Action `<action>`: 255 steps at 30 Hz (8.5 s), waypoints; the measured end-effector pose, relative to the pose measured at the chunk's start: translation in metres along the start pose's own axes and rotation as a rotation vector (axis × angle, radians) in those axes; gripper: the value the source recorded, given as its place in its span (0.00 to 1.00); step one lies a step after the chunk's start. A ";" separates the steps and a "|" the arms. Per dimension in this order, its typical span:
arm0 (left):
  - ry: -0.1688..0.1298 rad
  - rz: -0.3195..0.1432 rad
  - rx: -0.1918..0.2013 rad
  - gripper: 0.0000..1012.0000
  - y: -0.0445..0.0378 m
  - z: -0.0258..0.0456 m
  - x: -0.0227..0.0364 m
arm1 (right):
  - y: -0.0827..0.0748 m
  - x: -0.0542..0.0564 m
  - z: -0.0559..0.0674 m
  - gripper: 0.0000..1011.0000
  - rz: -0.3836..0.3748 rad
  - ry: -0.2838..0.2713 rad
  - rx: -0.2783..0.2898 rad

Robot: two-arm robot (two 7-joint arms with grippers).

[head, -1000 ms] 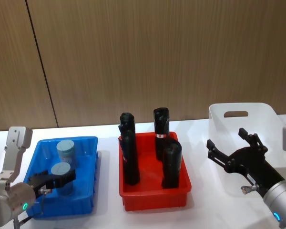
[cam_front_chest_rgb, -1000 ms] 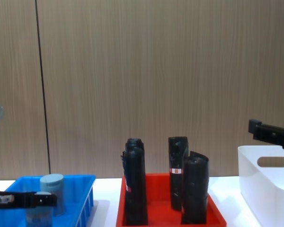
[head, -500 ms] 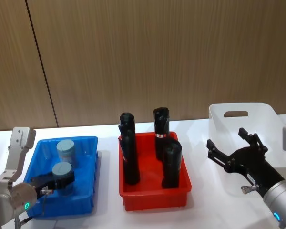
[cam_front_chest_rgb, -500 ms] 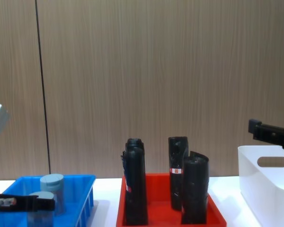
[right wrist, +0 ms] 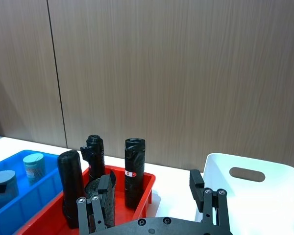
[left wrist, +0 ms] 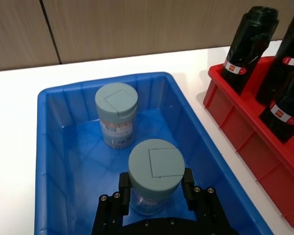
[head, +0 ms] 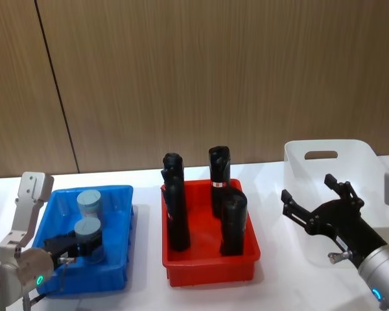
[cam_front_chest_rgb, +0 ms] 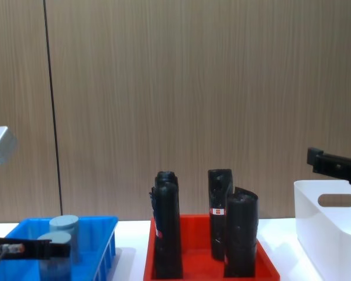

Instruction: Pick the cotton swabs from the blue box and place them into the white box.

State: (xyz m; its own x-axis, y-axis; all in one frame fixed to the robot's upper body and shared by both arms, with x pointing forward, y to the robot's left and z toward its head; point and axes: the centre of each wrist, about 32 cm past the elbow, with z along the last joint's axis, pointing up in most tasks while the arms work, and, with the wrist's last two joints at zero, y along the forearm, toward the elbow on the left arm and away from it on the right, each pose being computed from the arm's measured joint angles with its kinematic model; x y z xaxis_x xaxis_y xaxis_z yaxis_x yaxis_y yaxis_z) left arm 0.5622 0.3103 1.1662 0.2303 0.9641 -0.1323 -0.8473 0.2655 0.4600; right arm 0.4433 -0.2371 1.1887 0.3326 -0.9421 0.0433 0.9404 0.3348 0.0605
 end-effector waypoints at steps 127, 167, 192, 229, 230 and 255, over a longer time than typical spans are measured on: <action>-0.352 -1.051 -0.267 0.63 0.0259 0.0677 0.0189 | -0.001 0.008 0.006 0.99 0.100 -0.069 -0.004; -0.355 -1.048 -0.266 0.63 0.0264 0.0675 0.0198 | 0.037 0.036 0.052 0.99 0.684 -0.113 -0.158; -0.355 -1.048 -0.266 0.63 0.0264 0.0675 0.0198 | 0.071 0.017 0.058 0.99 0.812 -0.135 -0.185; -0.356 -1.049 -0.266 0.63 0.0264 0.0675 0.0199 | 0.106 -0.016 0.054 0.99 0.902 -0.144 -0.189; -0.356 -1.049 -0.266 0.63 0.0264 0.0675 0.0199 | 0.106 -0.016 0.054 0.99 0.903 -0.145 -0.189; -0.355 -1.048 -0.266 0.63 0.0264 0.0675 0.0199 | 0.119 -0.021 0.048 0.99 0.877 -0.176 -0.195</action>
State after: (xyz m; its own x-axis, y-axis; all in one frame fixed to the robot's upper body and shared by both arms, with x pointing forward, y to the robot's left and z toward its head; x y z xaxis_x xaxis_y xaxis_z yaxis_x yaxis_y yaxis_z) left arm 0.5767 0.3369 1.2350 0.9718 0.2262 -0.0662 -0.2222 0.9730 0.0631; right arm 0.5448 -0.1762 1.2428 0.9328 -0.3293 0.1467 0.3562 0.9043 -0.2351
